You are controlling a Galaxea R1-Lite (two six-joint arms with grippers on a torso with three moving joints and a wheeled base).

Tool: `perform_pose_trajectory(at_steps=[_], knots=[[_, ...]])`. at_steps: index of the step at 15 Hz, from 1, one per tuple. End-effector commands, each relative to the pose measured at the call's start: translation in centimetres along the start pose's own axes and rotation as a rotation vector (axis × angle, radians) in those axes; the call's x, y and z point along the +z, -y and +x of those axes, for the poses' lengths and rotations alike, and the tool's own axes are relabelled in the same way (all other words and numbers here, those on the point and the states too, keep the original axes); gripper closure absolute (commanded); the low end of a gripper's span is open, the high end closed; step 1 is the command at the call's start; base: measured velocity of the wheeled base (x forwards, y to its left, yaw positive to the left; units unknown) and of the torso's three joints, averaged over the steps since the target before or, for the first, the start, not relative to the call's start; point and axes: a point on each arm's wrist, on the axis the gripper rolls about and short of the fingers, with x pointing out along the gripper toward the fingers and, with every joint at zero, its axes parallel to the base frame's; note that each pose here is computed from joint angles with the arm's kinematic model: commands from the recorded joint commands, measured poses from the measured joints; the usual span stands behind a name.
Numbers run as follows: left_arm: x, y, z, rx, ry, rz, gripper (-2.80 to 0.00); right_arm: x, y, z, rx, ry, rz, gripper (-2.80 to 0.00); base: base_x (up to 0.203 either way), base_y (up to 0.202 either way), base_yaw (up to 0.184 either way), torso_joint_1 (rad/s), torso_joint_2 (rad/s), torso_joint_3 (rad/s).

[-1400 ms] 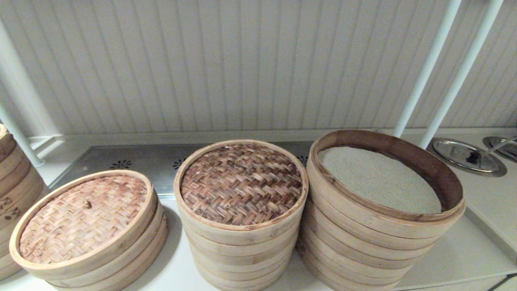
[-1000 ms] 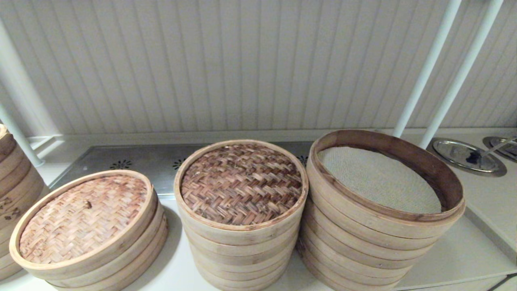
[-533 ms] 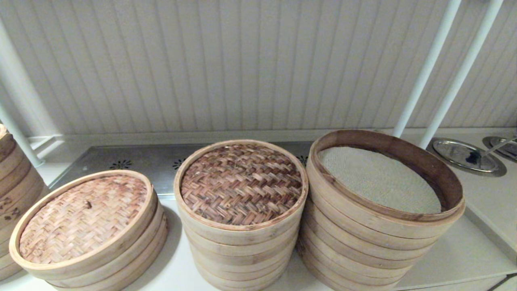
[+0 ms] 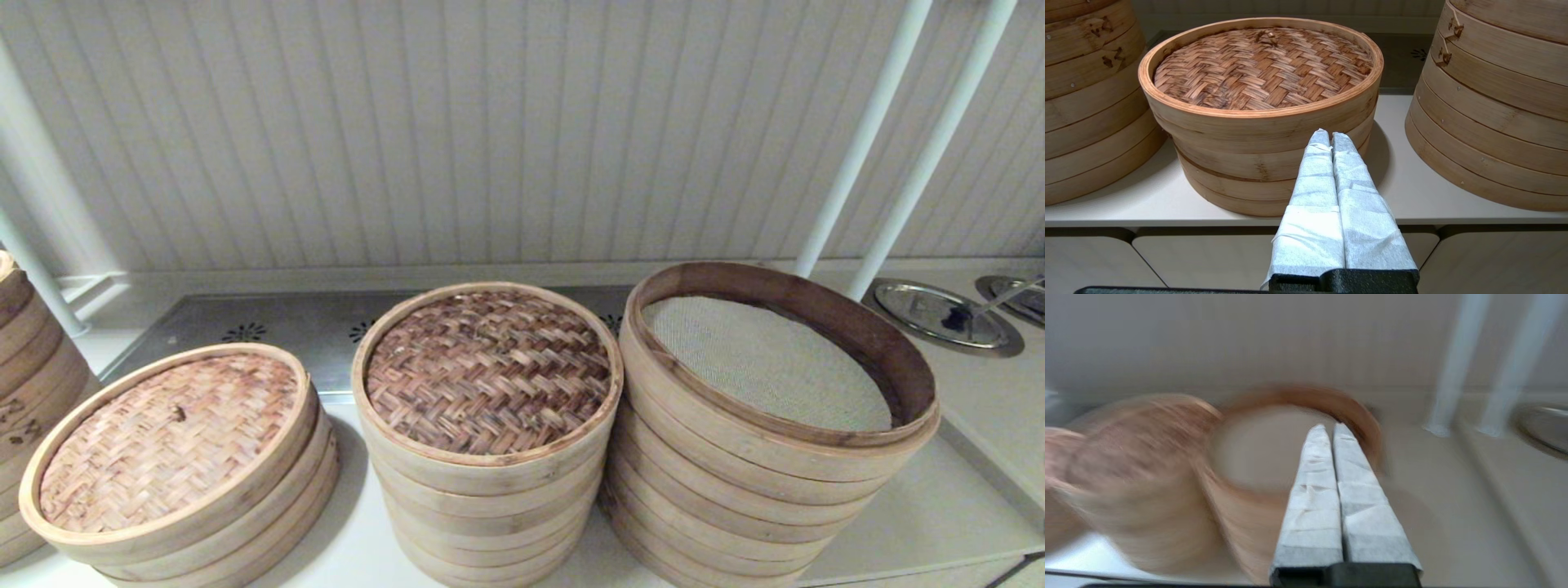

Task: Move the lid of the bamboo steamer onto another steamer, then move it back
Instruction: Pick up the steamer

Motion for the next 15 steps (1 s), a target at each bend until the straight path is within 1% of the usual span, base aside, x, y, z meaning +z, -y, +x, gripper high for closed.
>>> perform_pose_trajectory(at_steps=[1,3,5,6,8,10,12,15], knots=[[0.0,0.0,0.0,0.000,0.001,0.000,0.00,2.6,0.2,7.3,0.071,-0.127,0.056,0.00,0.000,0.000,0.000,0.000,0.00,0.000],[0.0,0.0,0.0,0.000,0.000,0.000,0.00,3.5,-0.4,11.0,0.144,-0.179,0.090,0.00,0.000,0.000,0.000,0.000,0.00,0.000],[0.0,0.0,0.0,0.000,0.000,0.000,0.00,3.3,-1.7,13.7,0.236,-0.236,0.108,0.00,0.000,0.000,0.000,0.000,0.00,0.000],[0.0,0.0,0.0,0.000,0.001,0.000,0.00,3.3,-2.0,14.3,0.255,-0.247,0.109,0.00,0.000,0.000,0.000,0.000,0.00,0.000],[0.0,0.0,0.0,0.000,0.001,0.000,0.00,3.8,-2.2,15.4,0.246,-0.242,0.099,0.00,0.000,0.000,0.000,0.000,0.00,0.000],[0.0,0.0,0.0,0.000,-0.001,0.000,0.00,3.1,-2.3,15.6,0.258,-0.261,0.094,0.00,0.000,0.000,0.000,0.000,0.00,0.000],[0.0,0.0,0.0,0.000,0.001,0.000,0.00,2.8,-3.4,15.6,0.327,-0.267,0.095,0.00,0.000,0.000,0.000,0.000,0.00,0.000],[0.0,0.0,0.0,0.000,-0.001,0.000,0.00,3.6,-5.5,17.0,0.422,-0.262,0.106,0.00,0.000,0.000,0.000,0.000,0.00,0.000]])
